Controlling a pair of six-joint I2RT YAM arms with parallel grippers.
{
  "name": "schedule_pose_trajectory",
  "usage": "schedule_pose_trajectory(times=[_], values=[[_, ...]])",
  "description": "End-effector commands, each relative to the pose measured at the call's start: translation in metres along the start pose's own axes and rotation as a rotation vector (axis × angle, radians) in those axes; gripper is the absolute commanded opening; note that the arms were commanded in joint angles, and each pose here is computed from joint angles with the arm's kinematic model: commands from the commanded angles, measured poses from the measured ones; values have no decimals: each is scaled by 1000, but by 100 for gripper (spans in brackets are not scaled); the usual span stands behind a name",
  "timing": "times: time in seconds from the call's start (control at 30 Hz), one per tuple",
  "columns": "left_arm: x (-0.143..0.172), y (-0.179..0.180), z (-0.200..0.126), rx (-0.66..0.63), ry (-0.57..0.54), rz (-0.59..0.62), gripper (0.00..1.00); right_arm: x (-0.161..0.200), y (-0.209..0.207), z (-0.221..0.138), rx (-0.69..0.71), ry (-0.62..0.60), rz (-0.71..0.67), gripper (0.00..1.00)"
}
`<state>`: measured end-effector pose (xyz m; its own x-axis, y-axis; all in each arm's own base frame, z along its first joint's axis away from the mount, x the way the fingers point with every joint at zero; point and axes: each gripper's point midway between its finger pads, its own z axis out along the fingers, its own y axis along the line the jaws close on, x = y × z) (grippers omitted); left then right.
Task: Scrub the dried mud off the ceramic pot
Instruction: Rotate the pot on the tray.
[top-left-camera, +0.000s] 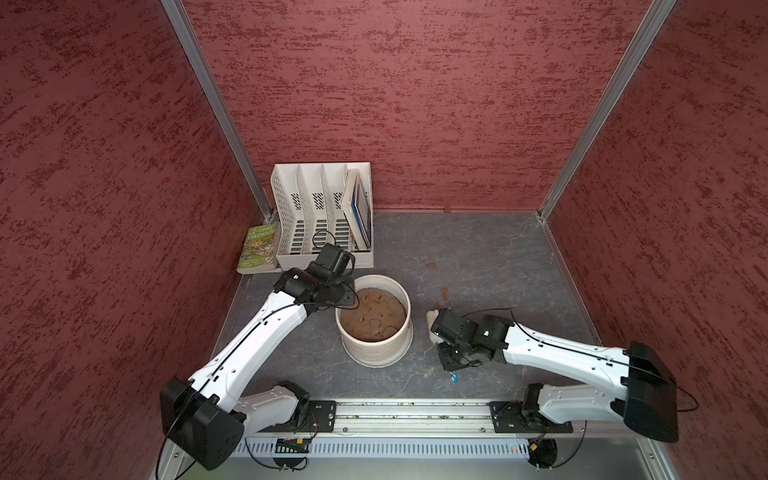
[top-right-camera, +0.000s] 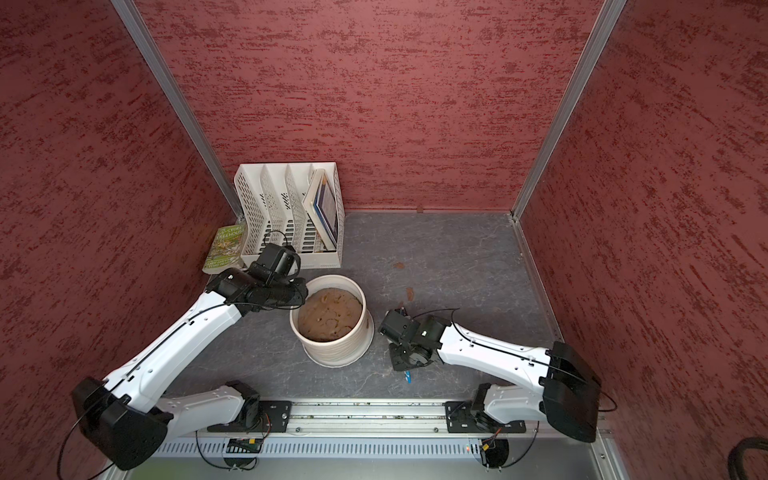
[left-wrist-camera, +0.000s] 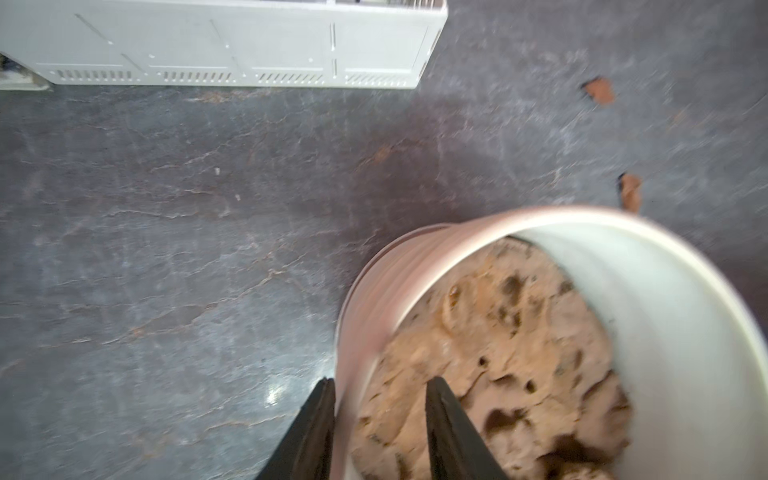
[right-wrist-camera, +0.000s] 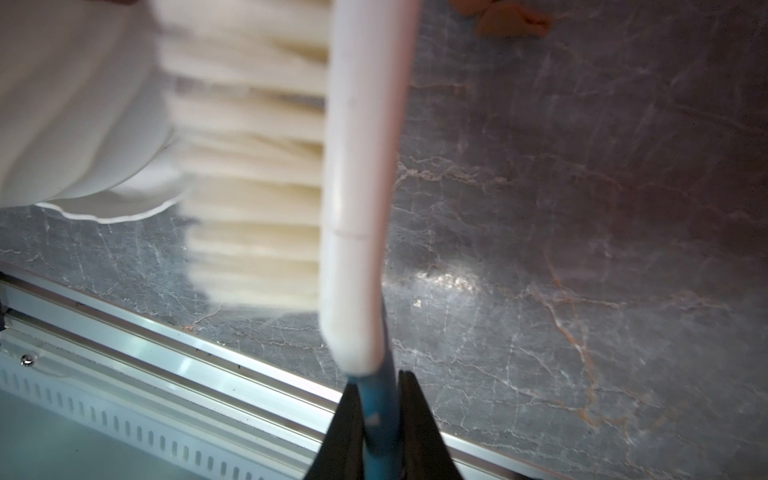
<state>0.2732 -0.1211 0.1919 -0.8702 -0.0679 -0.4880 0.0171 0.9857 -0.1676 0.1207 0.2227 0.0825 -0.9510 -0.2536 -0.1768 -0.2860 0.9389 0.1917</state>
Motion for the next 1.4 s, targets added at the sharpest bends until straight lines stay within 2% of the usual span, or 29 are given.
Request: schedule_pose_trajectory(times=[0.0, 0.43, 0.77, 0.97, 1.2, 1.37], values=[[-28, -15, 5, 59, -67, -10, 43, -12, 20, -15, -18, -62, -44, 0], [-9, -6, 20, 24, -6, 35, 47, -18, 41, -18, -65, -57, -51, 0], [-1, -6, 22, 20, 1, 53, 31, -16, 40, -27, -74, -53, -21, 0], [-1, -8, 18, 31, -12, 61, 15, -17, 44, -26, -72, -39, -20, 0], [-1, -8, 17, 27, -9, 97, 2, -19, 45, -27, -60, -33, -30, 0], [1, -15, 12, 75, -13, 167, 0, -18, 47, -24, -67, -20, -54, 0]])
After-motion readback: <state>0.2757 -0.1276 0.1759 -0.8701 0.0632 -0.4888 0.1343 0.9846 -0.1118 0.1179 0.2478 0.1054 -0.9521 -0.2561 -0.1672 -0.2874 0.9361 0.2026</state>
